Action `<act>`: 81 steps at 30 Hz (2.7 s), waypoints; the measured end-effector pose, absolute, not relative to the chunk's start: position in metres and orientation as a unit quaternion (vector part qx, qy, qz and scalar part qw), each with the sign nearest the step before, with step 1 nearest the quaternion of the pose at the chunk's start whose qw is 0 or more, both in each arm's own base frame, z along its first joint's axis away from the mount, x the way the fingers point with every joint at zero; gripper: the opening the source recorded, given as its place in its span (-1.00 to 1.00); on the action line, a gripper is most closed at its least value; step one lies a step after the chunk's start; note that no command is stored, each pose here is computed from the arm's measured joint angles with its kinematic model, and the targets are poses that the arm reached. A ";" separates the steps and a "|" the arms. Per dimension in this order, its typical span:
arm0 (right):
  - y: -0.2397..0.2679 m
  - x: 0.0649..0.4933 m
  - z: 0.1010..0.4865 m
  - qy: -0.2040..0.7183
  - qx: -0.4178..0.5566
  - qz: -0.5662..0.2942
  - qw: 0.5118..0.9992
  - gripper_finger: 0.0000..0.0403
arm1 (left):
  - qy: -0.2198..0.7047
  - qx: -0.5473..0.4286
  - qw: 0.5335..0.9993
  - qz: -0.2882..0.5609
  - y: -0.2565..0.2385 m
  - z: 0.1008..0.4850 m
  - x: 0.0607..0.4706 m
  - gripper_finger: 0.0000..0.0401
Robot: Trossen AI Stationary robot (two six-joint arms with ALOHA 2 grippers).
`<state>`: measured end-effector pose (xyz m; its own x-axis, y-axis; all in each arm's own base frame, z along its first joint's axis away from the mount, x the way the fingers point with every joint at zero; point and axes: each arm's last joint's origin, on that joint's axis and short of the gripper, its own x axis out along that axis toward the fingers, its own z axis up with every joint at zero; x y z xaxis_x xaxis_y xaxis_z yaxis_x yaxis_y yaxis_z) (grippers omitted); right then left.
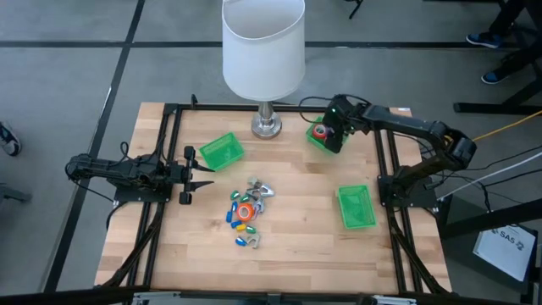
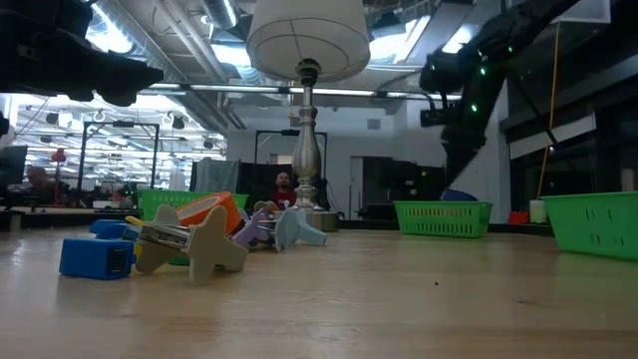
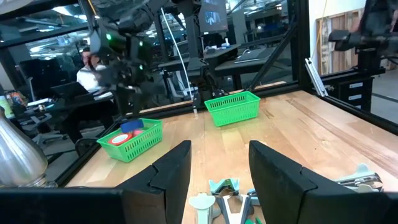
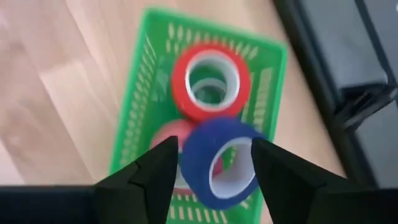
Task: Pick and place Stapler, Stapler remover, tape
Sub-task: Put the orange tape into the top right green bin
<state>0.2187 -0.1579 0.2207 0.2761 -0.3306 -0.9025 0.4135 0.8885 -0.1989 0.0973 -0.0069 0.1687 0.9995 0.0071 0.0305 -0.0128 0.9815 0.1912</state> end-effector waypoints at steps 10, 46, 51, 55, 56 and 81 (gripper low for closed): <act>-0.136 0.258 0.268 0.469 -0.015 -0.189 0.862 0.03 | -0.015 0.096 0.995 0.005 -0.007 0.169 0.097 -0.22; -0.009 0.438 0.227 0.441 -0.216 0.141 0.860 0.03 | -0.015 0.096 0.995 0.005 -0.007 0.169 0.097 -0.22; 0.015 0.453 0.229 0.421 -0.196 0.220 0.858 0.03 | -0.015 0.096 0.995 0.005 -0.007 0.169 0.097 -0.22; 0.040 0.461 0.230 0.398 -0.200 0.244 0.861 0.03 | -0.014 0.096 0.995 0.005 -0.007 0.169 0.097 -0.22; 0.047 0.462 0.230 0.392 -0.206 0.251 0.861 0.03 | -0.014 0.096 0.995 0.005 -0.007 0.169 0.097 -0.22; 0.102 0.475 0.146 0.418 -0.291 0.261 0.820 0.01 | -0.010 0.097 0.995 0.004 -0.007 0.168 0.098 -0.22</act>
